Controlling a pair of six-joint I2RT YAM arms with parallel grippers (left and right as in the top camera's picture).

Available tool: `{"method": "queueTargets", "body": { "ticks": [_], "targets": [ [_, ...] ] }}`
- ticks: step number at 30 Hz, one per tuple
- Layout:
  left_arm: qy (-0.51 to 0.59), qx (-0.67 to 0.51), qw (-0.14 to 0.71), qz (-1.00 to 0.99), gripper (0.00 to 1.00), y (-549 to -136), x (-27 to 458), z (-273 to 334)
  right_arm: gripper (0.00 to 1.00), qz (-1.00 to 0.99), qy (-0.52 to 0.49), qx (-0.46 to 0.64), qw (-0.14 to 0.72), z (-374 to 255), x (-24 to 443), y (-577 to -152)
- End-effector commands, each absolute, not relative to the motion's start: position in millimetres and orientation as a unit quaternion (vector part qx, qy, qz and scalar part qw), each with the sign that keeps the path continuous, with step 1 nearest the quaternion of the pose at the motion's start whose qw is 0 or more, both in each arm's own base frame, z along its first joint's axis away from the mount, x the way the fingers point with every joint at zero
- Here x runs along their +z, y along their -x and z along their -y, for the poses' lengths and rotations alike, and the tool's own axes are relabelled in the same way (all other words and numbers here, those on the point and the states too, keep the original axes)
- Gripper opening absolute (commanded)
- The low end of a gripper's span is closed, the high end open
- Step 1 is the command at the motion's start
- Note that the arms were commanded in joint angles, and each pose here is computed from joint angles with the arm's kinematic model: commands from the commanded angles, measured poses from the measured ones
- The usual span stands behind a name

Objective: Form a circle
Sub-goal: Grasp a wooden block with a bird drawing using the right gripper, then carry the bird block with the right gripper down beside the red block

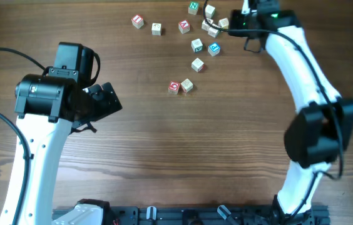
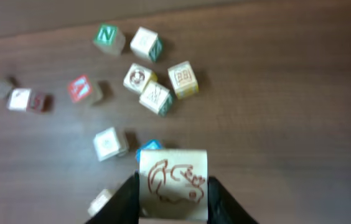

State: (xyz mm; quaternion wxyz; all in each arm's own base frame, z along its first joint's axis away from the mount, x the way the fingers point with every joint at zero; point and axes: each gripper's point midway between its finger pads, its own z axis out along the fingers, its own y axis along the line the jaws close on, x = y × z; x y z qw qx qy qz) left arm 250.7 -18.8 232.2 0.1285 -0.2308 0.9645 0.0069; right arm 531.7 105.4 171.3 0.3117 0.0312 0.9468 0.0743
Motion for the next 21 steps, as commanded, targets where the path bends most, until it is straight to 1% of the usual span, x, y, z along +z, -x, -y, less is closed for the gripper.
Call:
{"method": "queueTargets", "body": {
  "ticks": [1, 4, 8, 10, 11, 15, 17, 19, 21],
  "targets": [
    [0.240, 0.012, 0.136, -0.961, 1.00, -251, 235, 16, 0.26, -0.957, -0.048, 0.139, 0.251, -119, 188, -492],
    [0.240, 0.012, 0.136, -0.961, 1.00, -251, 235, 16, 0.22, -0.972, -0.052, 0.171, 0.156, -132, 171, -450],
    [0.240, 0.012, 0.136, -0.961, 1.00, -251, 235, 16, 0.20, -0.986, -0.041, 0.151, 0.065, -142, 147, -405],
    [0.240, 0.012, 0.136, -0.961, 1.00, -251, 235, 16, 0.18, -0.988, -0.031, 0.144, 0.038, -151, 139, -389],
    [0.240, 0.012, 0.136, -0.961, 1.00, -251, 235, 16, 0.18, -0.991, -0.008, 0.136, 0.008, -167, 129, -368],
    [0.240, 0.012, 0.136, -0.961, 1.00, -251, 235, 16, 0.19, -0.992, 0.025, 0.125, -0.013, -192, 105, -346],
    [0.240, 0.012, 0.136, -0.961, 1.00, -251, 235, 16, 0.22, -0.992, 0.030, 0.122, -0.014, -208, 79, -336],
    [0.240, 0.012, 0.136, -0.961, 1.00, -251, 235, 16, 0.22, -0.992, 0.023, 0.126, -0.007, -219, 59, -331],
    [0.240, 0.012, 0.136, -0.961, 1.00, -251, 235, 16, 0.17, -0.990, 0.035, 0.136, 0.009, -229, 43, -331]
  ]
}}
